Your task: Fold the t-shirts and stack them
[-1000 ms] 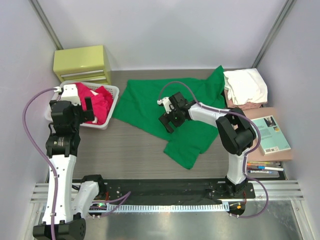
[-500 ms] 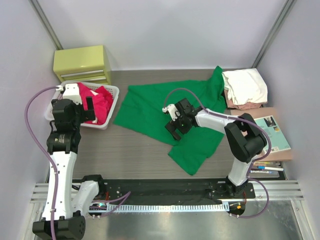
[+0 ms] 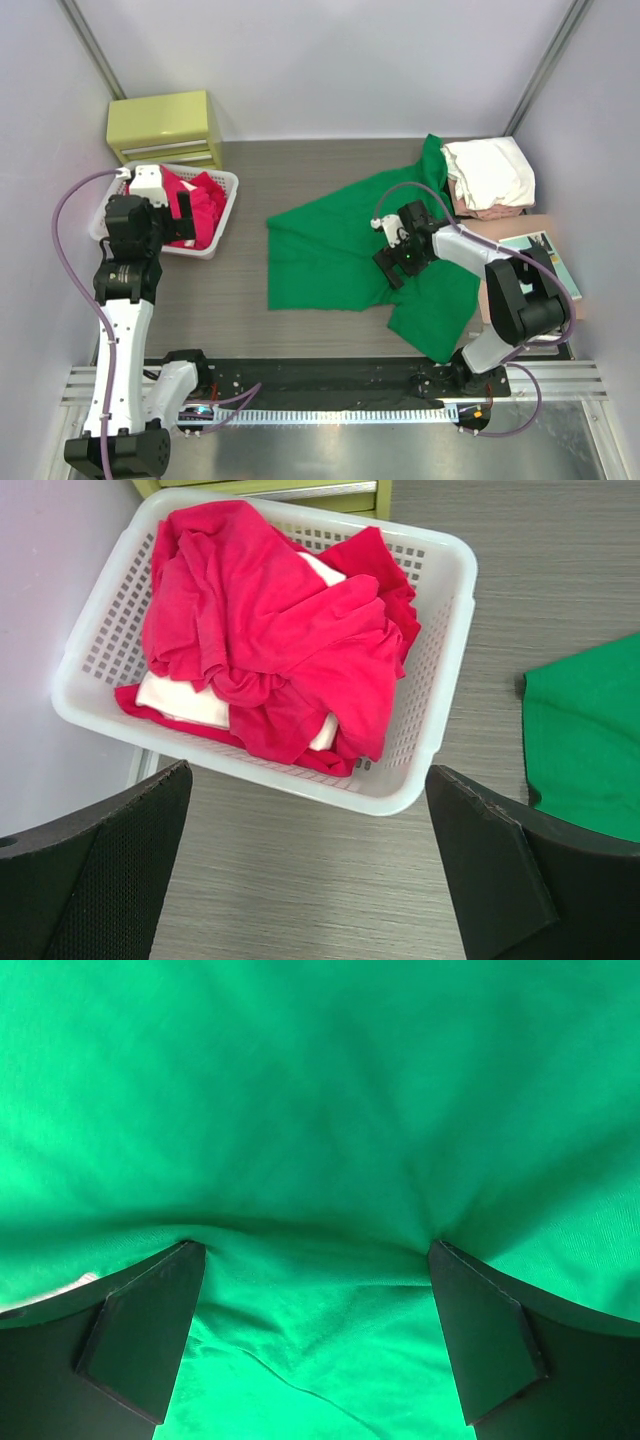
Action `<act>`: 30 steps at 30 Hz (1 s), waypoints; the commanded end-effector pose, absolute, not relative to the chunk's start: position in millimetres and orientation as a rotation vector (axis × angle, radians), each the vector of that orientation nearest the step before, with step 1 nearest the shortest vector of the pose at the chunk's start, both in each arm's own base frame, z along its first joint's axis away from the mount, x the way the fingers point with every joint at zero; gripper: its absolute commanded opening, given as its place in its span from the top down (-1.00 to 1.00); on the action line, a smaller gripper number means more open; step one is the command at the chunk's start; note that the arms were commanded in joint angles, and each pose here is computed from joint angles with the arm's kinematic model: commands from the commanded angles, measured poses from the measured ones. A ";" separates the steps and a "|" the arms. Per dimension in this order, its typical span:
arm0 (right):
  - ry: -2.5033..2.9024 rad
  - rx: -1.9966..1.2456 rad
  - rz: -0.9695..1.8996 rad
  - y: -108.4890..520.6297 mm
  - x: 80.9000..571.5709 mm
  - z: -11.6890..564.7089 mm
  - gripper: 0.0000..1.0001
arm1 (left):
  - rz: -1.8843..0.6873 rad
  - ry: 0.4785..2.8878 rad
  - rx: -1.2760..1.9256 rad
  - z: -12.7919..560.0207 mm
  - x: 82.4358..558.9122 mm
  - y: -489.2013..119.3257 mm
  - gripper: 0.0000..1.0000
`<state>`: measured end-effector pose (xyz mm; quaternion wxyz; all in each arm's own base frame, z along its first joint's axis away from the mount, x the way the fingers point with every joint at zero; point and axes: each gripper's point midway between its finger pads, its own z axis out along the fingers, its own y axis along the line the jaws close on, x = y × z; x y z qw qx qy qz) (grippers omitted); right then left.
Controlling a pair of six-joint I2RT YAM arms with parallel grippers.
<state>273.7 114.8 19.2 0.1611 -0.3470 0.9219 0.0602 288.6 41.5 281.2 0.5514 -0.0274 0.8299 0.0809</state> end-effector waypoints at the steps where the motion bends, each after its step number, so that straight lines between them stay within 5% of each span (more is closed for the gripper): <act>1: 2.627 -0.999 0.165 105.7 270.2 28.3 -1.00 | 0.107 1.914 -0.035 294.0 288.3 28.5 -1.00; 10: 2.458 -0.916 0.260 130.0 294.9 82.2 -1.00 | 0.021 1.970 0.072 275.5 281.1 10.3 -1.00; 14: 2.178 -0.892 0.314 148.1 310.9 201.0 -0.99 | -0.004 2.001 0.089 262.7 276.5 6.0 -1.00; 20: 1.731 -0.713 0.196 119.0 270.9 386.9 -1.00 | -0.116 2.035 0.193 258.8 267.6 -14.7 -1.00; 25: 1.634 -0.520 -0.087 42.8 235.3 415.4 -1.00 | -0.747 2.223 0.558 252.5 207.5 -95.9 -0.99; 30: 1.721 -0.456 -0.162 21.3 234.2 356.9 -0.99 | -1.376 2.218 0.718 287.2 163.8 -141.7 -0.99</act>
